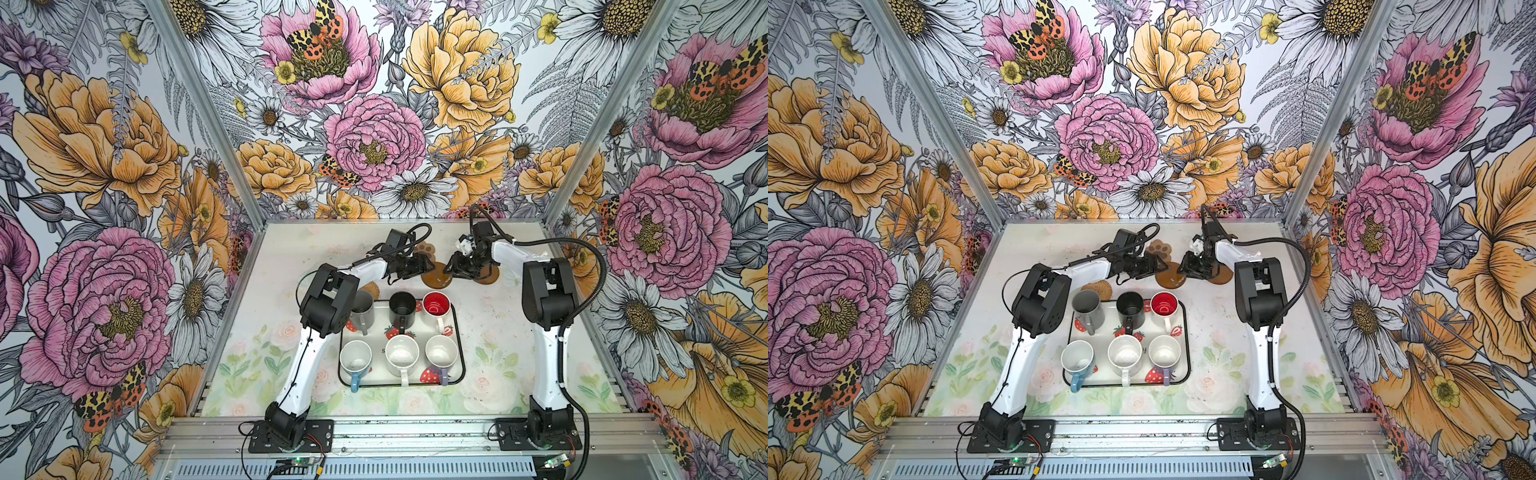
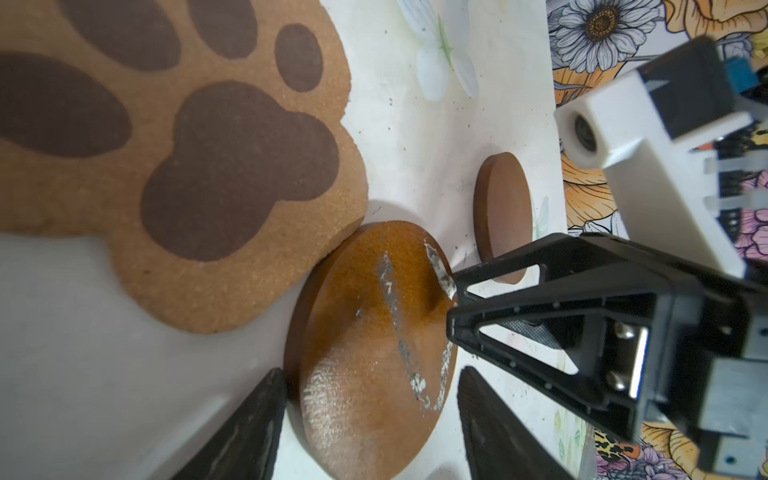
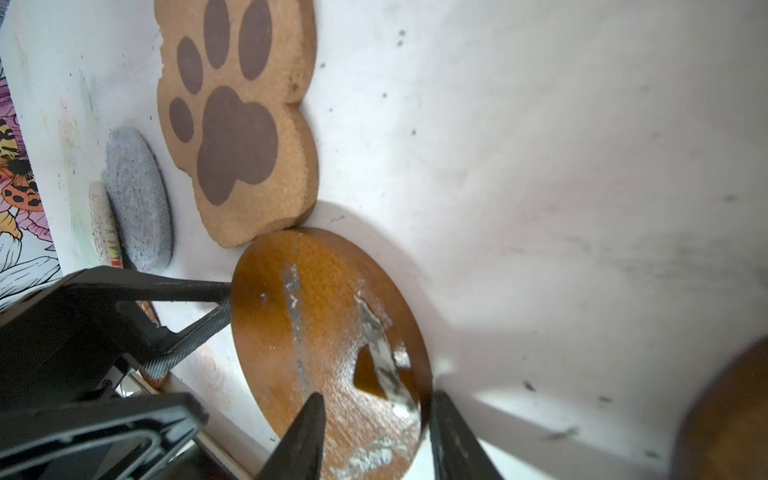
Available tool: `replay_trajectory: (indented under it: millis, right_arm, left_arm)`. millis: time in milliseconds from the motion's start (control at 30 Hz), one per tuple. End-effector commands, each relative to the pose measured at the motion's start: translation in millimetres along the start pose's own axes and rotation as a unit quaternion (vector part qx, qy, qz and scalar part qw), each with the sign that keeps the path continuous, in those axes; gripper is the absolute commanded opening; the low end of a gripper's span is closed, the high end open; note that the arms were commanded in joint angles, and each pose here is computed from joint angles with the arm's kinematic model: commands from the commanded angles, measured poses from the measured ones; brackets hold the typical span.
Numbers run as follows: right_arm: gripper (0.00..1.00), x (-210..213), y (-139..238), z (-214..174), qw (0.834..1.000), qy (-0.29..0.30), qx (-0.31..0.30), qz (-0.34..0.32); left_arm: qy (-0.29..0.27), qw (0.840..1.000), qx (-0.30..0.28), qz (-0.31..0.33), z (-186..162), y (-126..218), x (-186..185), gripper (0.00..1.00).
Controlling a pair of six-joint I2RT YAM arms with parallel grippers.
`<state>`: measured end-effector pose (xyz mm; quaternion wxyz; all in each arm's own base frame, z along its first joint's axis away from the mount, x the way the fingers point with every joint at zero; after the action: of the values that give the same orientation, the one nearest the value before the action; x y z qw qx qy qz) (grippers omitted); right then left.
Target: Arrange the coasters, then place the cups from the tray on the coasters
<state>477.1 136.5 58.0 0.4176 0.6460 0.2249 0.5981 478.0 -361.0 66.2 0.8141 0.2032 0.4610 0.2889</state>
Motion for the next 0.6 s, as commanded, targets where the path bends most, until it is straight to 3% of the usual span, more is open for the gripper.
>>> replay_trajectory:
  millis: [0, 567]
  right_arm:
    - [0.44, 0.6, -2.5, 2.9, 1.0, -0.003, -0.006, 0.006]
    - [0.46, -23.1, 13.3, 26.1, 0.999, -0.031, -0.03, 0.008]
  left_arm:
    - [0.017, 0.997, 0.059, -0.048, -36.6, -33.3, -19.6, 0.67]
    - [0.028, 0.995, 0.059, -0.073, -29.5, -55.8, -23.5, 0.66]
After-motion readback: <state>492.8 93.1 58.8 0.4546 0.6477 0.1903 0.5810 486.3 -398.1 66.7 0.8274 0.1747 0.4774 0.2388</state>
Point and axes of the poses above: each gripper's point midway between its finger pads, its own y axis back along the fingers, its own x axis along the line the jaws close on, z = x × y, the point moved 3 cm from there along y, back along the fingers, and after that the axes turned 11 degrees about -y, right-handed, at the moved point
